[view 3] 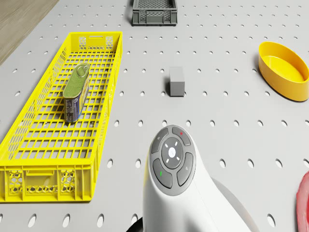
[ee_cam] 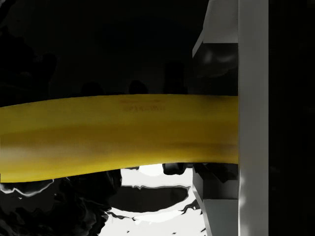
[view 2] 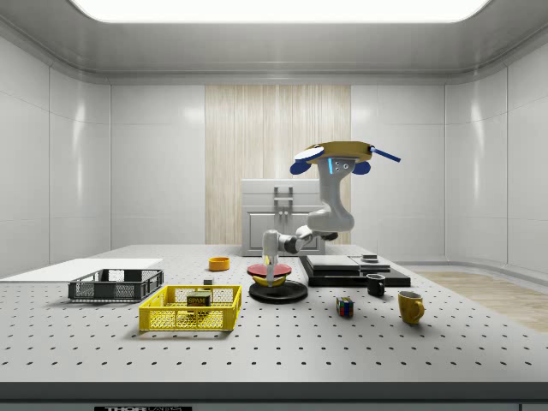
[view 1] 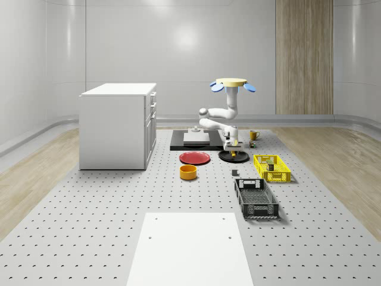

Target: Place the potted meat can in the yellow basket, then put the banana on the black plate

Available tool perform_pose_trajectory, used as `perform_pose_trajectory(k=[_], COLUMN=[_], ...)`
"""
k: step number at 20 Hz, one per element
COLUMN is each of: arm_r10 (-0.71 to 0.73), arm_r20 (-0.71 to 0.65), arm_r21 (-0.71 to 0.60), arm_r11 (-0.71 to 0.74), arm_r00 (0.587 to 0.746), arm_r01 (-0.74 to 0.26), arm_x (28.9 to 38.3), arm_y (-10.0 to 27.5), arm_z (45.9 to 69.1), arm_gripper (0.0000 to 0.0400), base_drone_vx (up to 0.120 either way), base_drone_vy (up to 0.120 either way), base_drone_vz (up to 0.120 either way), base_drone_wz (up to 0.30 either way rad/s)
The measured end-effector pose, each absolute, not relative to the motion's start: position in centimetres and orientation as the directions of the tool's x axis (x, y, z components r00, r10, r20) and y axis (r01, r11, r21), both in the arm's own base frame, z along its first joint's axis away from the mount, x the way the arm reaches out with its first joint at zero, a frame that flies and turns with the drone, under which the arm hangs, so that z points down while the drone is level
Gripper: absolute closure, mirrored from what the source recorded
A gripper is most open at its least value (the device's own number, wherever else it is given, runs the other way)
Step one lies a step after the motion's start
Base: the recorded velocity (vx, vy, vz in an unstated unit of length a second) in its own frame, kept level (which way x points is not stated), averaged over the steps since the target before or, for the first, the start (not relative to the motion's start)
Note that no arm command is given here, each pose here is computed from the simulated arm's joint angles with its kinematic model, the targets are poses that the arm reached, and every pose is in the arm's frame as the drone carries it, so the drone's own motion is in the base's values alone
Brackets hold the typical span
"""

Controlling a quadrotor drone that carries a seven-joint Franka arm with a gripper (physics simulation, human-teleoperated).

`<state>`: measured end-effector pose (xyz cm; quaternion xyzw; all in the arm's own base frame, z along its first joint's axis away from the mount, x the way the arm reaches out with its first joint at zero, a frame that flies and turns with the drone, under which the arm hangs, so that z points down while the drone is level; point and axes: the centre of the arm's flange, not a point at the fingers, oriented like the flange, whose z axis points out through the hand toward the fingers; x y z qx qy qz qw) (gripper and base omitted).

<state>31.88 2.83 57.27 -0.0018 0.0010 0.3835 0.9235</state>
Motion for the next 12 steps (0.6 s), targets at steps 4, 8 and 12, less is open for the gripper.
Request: perform_pose_trajectory(k=[4,8,12], arm_r10=[0.708,0.708,0.708], arm_r20=[0.0,0.001,0.002], arm_r21=[-0.001,-0.001,0.0], arm_r11=[0.706,0.707,0.707], arm_r00=[0.706,0.707,0.707], arm_r01=[-0.708,-0.708,-0.708], arm_x=[31.88,31.87,31.87], arm_y=[2.8,2.8,2.8], arm_z=[56.6,55.1,54.0], arm_gripper=[0.0038,0.0014,0.0005], base_drone_vx=[0.0,0.0,0.0], base_drone_vy=[0.0,0.0,0.0], base_drone_vz=[0.0,0.0,0.0], base_drone_wz=[0.0,0.0,0.0])
